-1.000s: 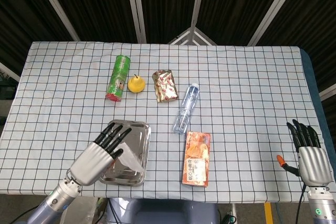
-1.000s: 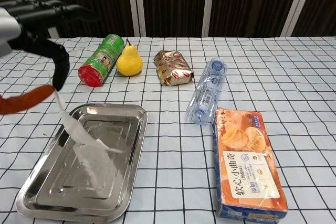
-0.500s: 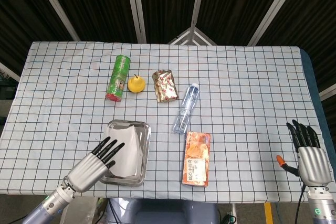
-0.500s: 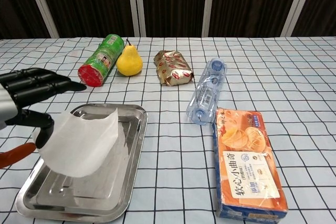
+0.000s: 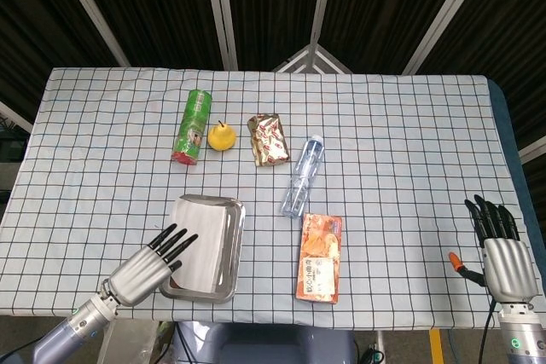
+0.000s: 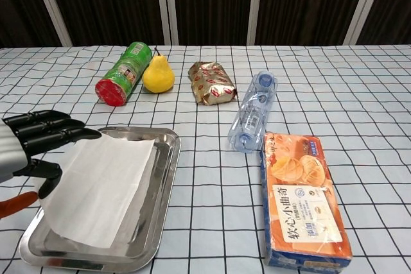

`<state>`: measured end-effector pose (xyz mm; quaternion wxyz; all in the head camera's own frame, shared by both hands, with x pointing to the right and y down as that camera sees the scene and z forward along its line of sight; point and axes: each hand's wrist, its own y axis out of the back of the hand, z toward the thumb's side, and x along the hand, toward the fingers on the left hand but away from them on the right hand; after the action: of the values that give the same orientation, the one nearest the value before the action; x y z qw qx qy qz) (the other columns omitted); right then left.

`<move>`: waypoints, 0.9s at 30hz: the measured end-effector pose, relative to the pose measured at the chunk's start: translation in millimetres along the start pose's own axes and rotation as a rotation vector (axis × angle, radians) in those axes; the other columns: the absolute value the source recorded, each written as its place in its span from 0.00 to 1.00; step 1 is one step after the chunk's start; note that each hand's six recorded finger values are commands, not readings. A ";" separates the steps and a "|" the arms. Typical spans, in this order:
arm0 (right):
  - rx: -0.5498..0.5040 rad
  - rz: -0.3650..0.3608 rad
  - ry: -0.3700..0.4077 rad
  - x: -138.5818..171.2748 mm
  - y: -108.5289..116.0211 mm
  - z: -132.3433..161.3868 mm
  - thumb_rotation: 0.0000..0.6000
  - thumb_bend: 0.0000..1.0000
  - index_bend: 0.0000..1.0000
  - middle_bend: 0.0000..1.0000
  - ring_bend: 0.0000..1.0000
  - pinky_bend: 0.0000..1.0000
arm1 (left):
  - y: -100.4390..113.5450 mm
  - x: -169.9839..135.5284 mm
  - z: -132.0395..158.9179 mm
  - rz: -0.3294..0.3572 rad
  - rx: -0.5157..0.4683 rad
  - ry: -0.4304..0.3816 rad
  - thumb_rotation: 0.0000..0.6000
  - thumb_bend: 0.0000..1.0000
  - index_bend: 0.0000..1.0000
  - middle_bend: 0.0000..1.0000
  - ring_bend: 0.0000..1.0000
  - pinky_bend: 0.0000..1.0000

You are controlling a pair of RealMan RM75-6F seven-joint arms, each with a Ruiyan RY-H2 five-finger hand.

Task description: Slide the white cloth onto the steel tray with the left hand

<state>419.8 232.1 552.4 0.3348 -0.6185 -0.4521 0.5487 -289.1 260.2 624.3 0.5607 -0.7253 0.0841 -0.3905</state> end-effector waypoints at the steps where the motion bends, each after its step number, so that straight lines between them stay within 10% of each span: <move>1: 0.000 -0.001 0.001 0.1 0.1 0.1 1.00 0.31 0.00 0.00 0.00 0.00 | -0.7 0.8 2.0 -0.001 -0.003 -0.003 1.00 0.51 0.54 0.00 0.00 0.00; 18: -0.007 -0.004 0.000 -0.2 1.8 -1.0 1.00 0.31 0.00 0.00 0.00 0.00 | -3.0 -7.5 0.9 -0.024 -0.011 0.016 1.00 0.25 0.01 0.00 0.00 0.00; 27: -0.008 -0.001 0.000 0.0 1.0 -0.3 1.00 0.31 0.00 0.00 0.00 0.00 | -3.1 -21.7 -10.8 -0.102 -0.028 0.043 1.00 0.19 0.00 0.00 0.00 0.00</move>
<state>420.3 231.7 551.5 0.3328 -0.6196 -0.4544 0.5466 -312.0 265.4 617.5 0.5278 -0.7279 0.0644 -0.4330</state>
